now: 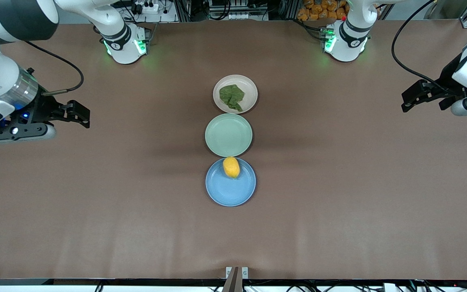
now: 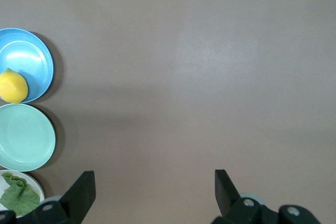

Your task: Place lemon and lettuce in plates

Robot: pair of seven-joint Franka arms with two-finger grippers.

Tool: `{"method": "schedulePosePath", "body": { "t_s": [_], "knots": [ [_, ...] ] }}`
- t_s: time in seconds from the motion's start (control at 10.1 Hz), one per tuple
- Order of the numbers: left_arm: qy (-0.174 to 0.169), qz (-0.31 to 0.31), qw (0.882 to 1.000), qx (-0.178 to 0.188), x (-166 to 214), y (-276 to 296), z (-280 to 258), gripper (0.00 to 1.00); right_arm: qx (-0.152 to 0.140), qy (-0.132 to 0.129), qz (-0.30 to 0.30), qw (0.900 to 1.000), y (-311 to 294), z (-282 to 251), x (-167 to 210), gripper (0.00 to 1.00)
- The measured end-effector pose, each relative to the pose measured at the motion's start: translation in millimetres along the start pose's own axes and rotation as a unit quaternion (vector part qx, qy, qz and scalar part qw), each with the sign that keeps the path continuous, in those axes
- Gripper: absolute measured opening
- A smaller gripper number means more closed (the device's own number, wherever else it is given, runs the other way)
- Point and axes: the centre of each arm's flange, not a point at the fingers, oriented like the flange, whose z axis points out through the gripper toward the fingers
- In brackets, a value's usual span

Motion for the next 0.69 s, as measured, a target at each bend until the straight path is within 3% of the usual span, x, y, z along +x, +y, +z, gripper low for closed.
{"method": "schedulePosePath", "body": {
  "t_s": [0.39,0.69],
  "knots": [
    [-0.002,0.001,1.0,0.0,0.0,1.0,1.9,1.0,0.007,0.016,0.019,1.0,20.0,-21.3,-10.0,1.0],
    [-0.004,0.002,1.0,0.001,0.1,2.1,4.3,1.0,0.011,0.019,0.024,0.999,-4.2,-34.3,-21.8,1.0]
  ]
}}
